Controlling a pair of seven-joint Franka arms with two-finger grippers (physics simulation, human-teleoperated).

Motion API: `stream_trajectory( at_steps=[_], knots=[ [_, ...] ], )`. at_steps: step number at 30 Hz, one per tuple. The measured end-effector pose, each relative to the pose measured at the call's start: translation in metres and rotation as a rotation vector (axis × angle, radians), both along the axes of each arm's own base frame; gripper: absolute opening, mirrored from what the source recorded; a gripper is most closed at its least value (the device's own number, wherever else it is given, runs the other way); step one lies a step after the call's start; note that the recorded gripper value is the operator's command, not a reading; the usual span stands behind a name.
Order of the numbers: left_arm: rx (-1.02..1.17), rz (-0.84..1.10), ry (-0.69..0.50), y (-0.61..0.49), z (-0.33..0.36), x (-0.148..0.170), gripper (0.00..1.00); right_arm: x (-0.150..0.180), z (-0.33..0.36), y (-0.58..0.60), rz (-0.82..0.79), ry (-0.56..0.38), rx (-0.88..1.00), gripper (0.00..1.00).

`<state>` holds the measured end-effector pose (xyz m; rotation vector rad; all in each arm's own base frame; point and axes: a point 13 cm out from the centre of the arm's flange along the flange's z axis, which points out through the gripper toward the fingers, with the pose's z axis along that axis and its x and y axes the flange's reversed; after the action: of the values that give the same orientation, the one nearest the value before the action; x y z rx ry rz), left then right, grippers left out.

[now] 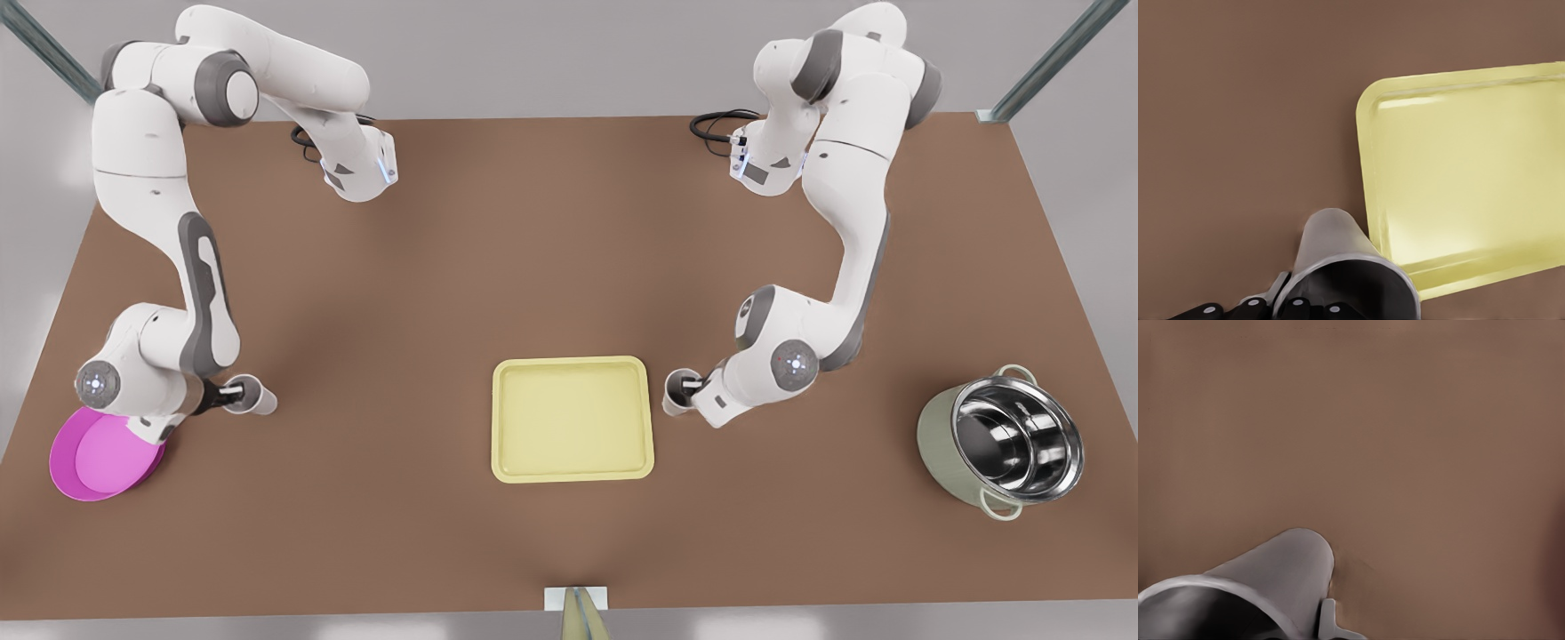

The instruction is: Use both arms to respectively pick up the white IKEA cups from the middle-left and middle-right positions, then place the white IKEA cups onto the middle-middle tray, ensuring that the cups remain upright and do not tip over

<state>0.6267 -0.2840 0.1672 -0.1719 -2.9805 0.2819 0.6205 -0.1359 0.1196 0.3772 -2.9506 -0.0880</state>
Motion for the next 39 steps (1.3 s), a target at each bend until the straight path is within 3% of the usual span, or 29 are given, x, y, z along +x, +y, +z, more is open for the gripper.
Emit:
stream_trajectory(
  at_steps=[3,7,14,15,16,19,20,21,26,29,32,34,35,37,39],
  knots=[
    [0.005,0.019,0.029,-0.060,-0.017,-0.022,0.21,0.037,0.045,0.143,0.147,-0.057,0.128,0.21],
    [0.013,0.105,0.037,-0.096,-0.031,-0.032,0.21,0.021,0.054,0.375,0.349,-0.043,0.199,0.21],
    [0.022,0.279,0.050,-0.111,-0.056,-0.030,0.25,-0.005,0.015,0.514,0.252,-0.032,0.197,0.21],
    [0.021,0.301,0.050,-0.111,-0.057,-0.029,0.36,-0.008,0.010,0.524,0.228,-0.034,0.190,0.21],
    [0.020,0.324,0.049,-0.111,-0.057,-0.026,0.58,-0.010,0.003,0.531,0.202,-0.038,0.181,0.21],
    [0.005,0.382,0.050,-0.111,-0.055,-0.020,1.00,-0.012,-0.012,0.545,0.120,-0.051,0.164,0.21],
    [-0.004,0.398,0.052,-0.111,-0.054,-0.019,1.00,-0.013,-0.015,0.549,0.094,-0.055,0.161,0.21],
    [-0.009,0.412,0.051,-0.111,-0.052,-0.017,1.00,-0.012,-0.016,0.551,0.067,-0.060,0.158,1.00],
    [-0.019,0.476,0.020,-0.099,-0.005,-0.001,1.00,-0.003,-0.021,0.545,-0.055,-0.099,0.098,1.00],
    [-0.023,0.519,-0.092,-0.053,0.136,0.050,1.00,0.000,-0.021,0.544,-0.118,-0.111,0.080,1.00],
    [0.128,0.525,-0.125,0.042,0.211,0.060,1.00,0.001,-0.011,0.548,-0.173,-0.115,0.089,1.00],
    [0.222,0.502,-0.136,0.103,0.268,0.040,1.00,-0.003,0.015,0.551,-0.197,-0.123,0.100,1.00],
    [0.271,0.480,-0.120,0.128,0.283,0.013,1.00,-0.007,0.033,0.552,-0.205,-0.130,0.103,1.00],
    [0.338,0.413,-0.073,0.148,0.284,-0.025,1.00,-0.010,0.076,0.544,-0.226,-0.140,0.098,1.00],
    [0.372,0.358,-0.028,0.161,0.279,-0.040,1.00,-0.001,0.084,0.493,-0.287,-0.092,0.045,1.00]
  ],
)
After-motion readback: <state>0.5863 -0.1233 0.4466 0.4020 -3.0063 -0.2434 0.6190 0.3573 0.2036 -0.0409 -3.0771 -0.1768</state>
